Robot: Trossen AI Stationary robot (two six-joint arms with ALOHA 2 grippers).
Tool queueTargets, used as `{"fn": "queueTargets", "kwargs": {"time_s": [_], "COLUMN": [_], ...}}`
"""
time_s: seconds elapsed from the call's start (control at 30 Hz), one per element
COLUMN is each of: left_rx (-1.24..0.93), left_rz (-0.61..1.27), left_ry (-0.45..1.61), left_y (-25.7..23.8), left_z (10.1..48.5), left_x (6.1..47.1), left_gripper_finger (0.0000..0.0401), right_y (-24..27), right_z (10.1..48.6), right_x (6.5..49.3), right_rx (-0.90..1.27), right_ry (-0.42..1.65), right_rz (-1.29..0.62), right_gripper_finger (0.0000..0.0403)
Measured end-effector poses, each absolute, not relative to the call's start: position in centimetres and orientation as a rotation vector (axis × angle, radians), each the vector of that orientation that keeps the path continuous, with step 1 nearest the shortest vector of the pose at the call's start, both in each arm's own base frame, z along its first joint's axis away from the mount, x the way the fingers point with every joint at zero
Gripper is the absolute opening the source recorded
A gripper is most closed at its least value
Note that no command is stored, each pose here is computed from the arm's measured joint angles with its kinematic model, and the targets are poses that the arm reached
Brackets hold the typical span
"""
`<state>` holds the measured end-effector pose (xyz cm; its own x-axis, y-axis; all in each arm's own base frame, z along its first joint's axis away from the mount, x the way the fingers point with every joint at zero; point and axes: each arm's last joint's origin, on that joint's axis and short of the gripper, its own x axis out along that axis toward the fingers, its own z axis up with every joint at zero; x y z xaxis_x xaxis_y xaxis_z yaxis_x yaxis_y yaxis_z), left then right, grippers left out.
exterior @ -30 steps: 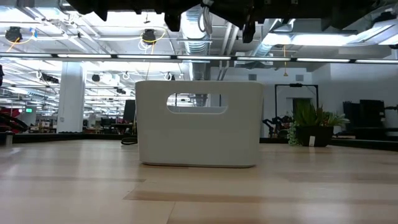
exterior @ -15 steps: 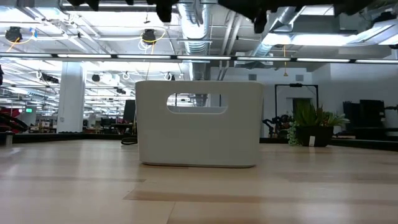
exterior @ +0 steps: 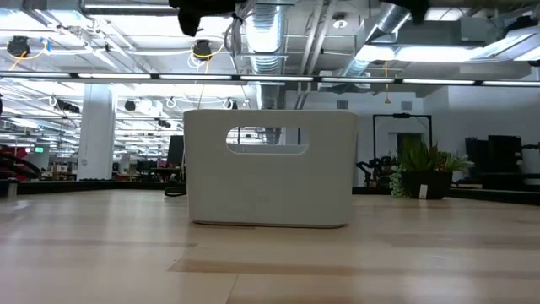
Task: Pick and place USB-C Cables
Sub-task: Put the white charger cable into the gray bin
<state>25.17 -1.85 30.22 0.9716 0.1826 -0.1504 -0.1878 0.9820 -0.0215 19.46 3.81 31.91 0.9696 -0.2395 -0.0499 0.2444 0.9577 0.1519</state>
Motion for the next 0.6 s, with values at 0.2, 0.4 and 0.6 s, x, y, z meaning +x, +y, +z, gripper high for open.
{"fn": "queueTargets", "kwargs": {"time_s": [0.2,0.4,0.6], "left_rx": [-0.182,-0.260,-0.322], "left_rz": [0.313,0.361,0.381], "left_ry": [0.175,0.231,0.318], "left_y": [-3.8,-5.8,-7.8], "left_z": [28.7,26.1,22.7], "left_x": [25.8,27.1,28.4], "left_gripper_finger": [0.0035,0.0043,0.0032], "right_y": [4.1,4.7,5.4], "right_z": [31.3,30.3,29.6], "right_x": [17.1,16.7,17.2], "right_rx": [0.226,0.257,0.243], "right_ry": [0.109,0.185,0.226], "right_rz": [-0.382,-0.395,-0.383], "right_gripper_finger": [0.0203,0.0198,0.0198]}}
